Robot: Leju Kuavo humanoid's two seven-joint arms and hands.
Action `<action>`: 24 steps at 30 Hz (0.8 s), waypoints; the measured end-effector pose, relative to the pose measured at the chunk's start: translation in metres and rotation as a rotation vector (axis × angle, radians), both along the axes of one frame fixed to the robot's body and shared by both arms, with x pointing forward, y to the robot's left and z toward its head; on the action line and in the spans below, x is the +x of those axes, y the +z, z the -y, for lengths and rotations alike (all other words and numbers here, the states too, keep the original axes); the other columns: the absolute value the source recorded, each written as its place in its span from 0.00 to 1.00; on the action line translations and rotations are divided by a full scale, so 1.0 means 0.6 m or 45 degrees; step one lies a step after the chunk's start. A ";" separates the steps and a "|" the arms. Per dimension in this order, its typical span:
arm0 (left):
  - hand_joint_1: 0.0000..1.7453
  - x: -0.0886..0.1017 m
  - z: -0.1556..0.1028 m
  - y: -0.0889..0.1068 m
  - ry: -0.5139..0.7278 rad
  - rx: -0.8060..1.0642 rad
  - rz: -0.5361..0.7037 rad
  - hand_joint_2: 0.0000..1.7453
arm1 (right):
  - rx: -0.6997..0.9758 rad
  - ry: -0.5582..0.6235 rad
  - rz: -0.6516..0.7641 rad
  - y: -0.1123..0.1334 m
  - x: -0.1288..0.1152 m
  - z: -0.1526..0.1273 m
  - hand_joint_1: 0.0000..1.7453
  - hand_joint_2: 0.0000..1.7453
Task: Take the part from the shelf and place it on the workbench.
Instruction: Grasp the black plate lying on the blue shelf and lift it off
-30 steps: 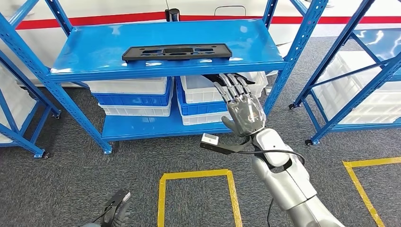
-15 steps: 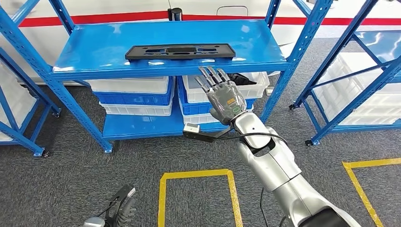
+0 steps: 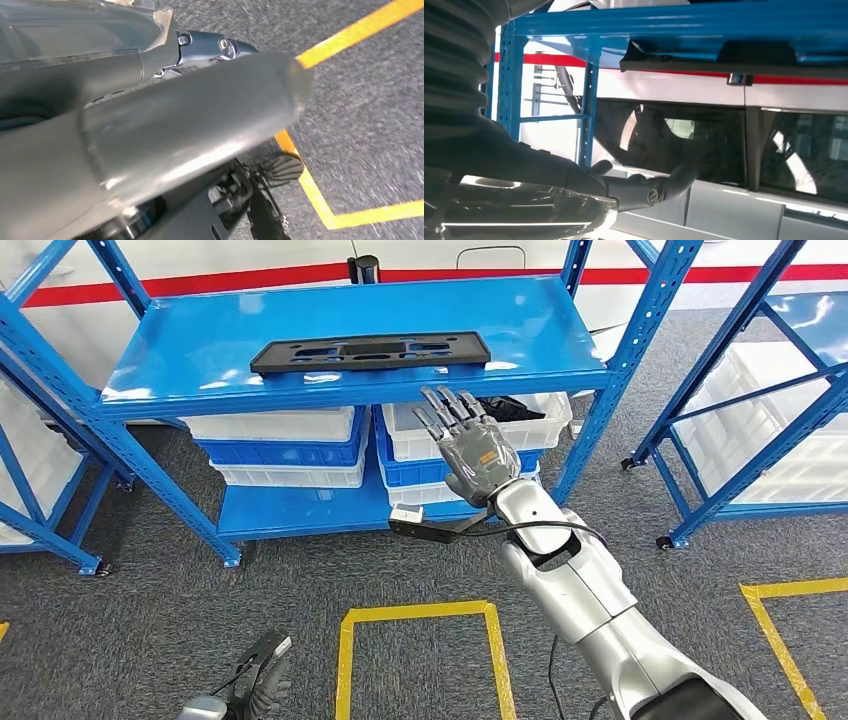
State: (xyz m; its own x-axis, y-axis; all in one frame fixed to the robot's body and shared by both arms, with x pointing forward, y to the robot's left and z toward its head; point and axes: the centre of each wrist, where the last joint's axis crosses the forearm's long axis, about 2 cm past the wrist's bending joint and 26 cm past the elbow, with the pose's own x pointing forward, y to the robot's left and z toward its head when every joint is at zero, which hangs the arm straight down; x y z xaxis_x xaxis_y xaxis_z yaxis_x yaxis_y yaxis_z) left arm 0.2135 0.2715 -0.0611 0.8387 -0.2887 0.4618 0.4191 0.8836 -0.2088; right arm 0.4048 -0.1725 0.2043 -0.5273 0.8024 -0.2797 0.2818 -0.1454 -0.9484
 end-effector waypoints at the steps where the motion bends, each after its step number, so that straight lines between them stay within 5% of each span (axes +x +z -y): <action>1: 0.00 0.001 0.000 0.001 -0.001 0.001 0.001 0.00 | 0.002 0.003 0.003 0.002 0.000 -0.002 0.00 1.00; 24: 0.00 0.000 0.001 0.000 -0.011 0.013 -0.010 0.00 | -0.005 0.008 -0.040 -0.012 -0.003 -0.010 0.00 1.00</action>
State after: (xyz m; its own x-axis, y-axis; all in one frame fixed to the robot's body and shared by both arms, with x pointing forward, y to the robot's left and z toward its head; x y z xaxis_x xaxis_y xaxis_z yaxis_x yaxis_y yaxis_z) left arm 0.2133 0.2708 -0.0612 0.8400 -0.3004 0.4519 0.4248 0.8821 -0.2033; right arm 0.4029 -0.1666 0.1972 -0.5411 0.7978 -0.2662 0.2531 -0.1473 -0.9562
